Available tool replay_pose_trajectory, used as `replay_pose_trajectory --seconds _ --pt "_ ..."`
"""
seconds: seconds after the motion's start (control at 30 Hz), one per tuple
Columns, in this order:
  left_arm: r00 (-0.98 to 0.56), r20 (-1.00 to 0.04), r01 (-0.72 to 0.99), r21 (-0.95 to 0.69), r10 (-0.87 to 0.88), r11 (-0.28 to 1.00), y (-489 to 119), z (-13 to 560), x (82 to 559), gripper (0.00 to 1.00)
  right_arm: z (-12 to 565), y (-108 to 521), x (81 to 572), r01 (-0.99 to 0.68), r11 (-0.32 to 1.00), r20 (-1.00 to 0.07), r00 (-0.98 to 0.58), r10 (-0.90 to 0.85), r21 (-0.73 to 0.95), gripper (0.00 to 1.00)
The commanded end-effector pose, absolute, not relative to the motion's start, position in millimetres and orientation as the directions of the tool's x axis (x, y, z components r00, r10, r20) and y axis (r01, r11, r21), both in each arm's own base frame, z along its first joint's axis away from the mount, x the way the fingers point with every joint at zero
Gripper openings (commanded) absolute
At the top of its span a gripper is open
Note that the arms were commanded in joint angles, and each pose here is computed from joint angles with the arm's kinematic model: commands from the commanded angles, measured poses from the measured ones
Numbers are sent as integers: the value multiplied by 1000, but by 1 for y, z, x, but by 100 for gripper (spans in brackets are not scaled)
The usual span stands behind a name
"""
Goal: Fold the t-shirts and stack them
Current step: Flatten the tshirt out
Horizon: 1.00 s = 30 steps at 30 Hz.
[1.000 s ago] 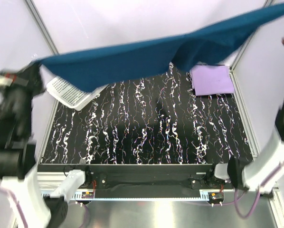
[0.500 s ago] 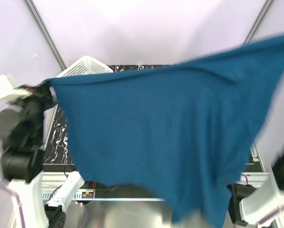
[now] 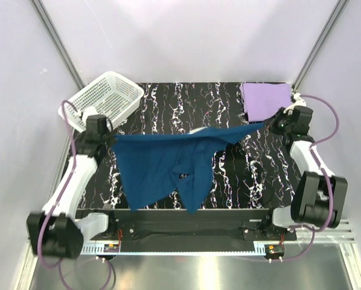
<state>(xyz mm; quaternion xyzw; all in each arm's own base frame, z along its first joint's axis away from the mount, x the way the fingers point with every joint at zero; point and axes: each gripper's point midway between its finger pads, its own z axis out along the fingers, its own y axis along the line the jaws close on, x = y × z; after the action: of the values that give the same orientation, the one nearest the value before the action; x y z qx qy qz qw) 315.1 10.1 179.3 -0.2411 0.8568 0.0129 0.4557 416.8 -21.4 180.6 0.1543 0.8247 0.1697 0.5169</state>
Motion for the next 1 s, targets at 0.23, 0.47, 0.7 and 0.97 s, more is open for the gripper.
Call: replay_pose_trajectory --seconds 0.23,0.47,0.7,0.97 --pt "-434 -805 -528 -136 -404 838 44 144 389 0 214 -16 488 -88 880 -856 -293 426 467 0" --pt "-392 -817 -469 -219 -424 856 34 176 421 0 248 -14 520 -86 881 -849 -326 416 465 0" --pt "-139 -908 -386 -318 -396 866 36 316 422 0 384 -17 525 -153 901 -908 -173 381 407 0" --pt "143 -940 -217 -335 -309 917 31 467 341 0 512 -7 438 -203 941 -960 18 281 272 0"
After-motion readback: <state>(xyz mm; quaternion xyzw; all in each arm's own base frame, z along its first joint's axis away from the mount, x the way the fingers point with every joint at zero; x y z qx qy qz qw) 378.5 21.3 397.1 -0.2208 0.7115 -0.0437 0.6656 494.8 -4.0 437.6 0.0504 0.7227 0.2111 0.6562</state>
